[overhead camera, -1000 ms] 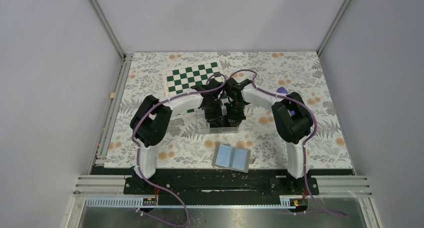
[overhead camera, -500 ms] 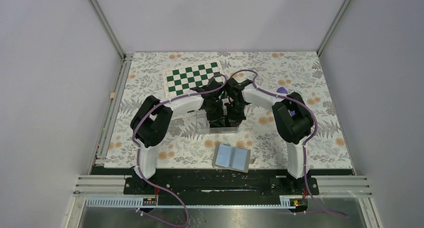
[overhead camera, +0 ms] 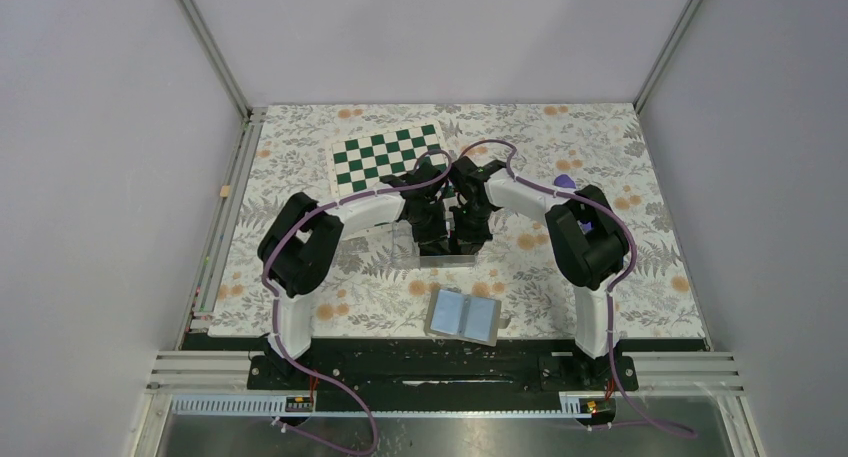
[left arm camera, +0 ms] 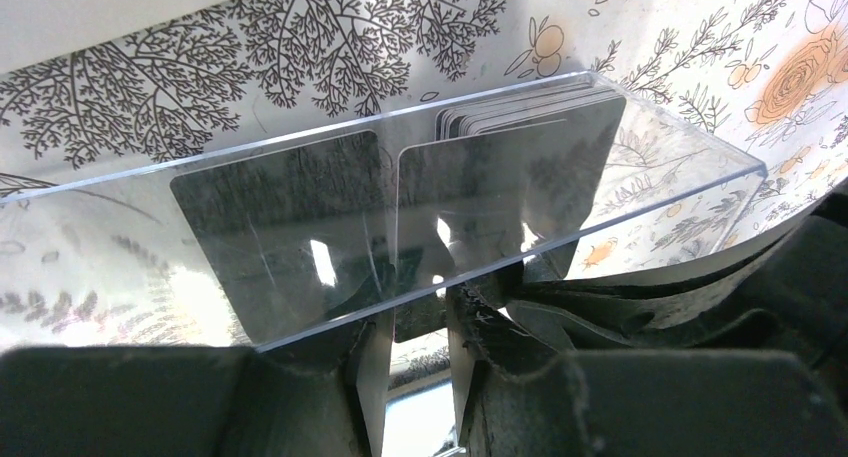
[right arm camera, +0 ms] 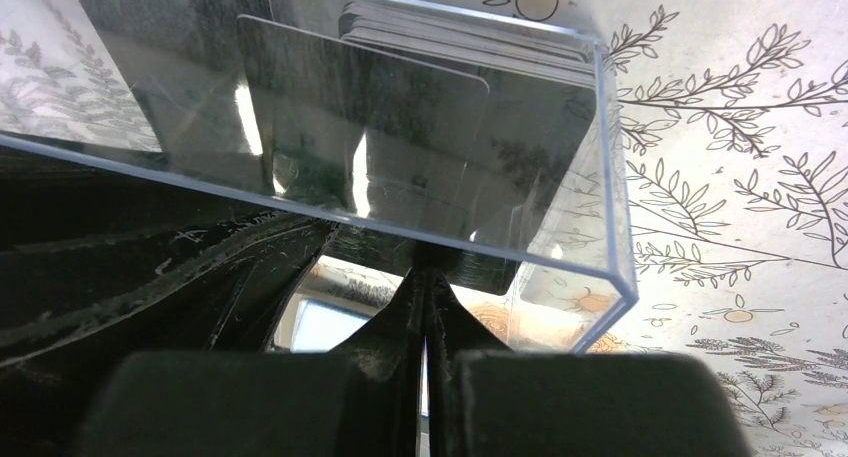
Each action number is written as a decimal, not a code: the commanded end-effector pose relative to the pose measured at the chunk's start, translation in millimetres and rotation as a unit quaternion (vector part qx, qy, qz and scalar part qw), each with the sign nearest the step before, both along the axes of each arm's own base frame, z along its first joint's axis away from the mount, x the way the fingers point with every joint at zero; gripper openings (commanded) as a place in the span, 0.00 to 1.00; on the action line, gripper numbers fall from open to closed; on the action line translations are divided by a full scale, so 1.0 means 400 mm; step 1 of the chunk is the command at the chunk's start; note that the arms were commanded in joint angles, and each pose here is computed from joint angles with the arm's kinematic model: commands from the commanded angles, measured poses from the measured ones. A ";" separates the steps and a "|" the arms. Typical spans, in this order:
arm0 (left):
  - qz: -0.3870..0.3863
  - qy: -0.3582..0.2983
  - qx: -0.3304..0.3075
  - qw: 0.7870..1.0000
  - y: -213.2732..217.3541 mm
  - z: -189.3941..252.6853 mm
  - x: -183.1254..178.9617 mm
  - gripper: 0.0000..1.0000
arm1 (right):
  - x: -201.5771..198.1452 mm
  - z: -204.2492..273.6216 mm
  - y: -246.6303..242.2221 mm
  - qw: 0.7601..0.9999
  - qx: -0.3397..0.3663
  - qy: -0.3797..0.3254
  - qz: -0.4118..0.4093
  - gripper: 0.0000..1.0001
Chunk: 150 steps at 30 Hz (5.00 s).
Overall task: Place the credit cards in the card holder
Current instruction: Pick up the credit card from the storage box, then move the storage box to the center of the board.
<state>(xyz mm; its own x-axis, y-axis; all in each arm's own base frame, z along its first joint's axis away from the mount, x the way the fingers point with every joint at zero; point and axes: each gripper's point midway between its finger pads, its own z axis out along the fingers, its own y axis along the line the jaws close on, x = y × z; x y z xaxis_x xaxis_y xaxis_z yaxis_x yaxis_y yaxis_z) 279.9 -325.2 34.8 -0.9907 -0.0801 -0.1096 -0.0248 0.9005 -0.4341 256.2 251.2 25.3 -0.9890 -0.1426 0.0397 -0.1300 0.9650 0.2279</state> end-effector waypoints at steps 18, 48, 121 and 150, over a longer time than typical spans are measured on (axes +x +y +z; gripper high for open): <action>-0.037 -0.065 -0.168 0.983 -0.126 0.171 -0.001 0.21 | -0.016 -0.020 0.008 1.000 0.003 0.000 0.008 0.00; -0.130 0.013 -0.209 0.969 -0.175 0.092 -0.083 0.11 | -0.010 -0.011 -0.012 1.000 0.021 0.001 -0.014 0.00; -0.100 -0.205 -0.457 0.860 0.042 0.632 -0.233 0.00 | -0.111 0.648 0.051 0.806 0.588 -0.074 -0.003 0.39; -0.086 -0.028 -0.256 0.962 -0.014 0.211 -0.268 0.15 | -0.118 0.315 -0.222 0.926 0.288 -0.117 -0.214 0.00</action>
<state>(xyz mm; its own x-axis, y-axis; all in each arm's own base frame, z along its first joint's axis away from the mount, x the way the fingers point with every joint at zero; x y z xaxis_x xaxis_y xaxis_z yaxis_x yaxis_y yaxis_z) 185.0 -315.0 147.3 -0.9830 -0.0814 -0.1644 0.1077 0.4692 -0.8765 222.3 198.7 181.8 -0.9485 0.2646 -0.1743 0.0107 0.5765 0.8171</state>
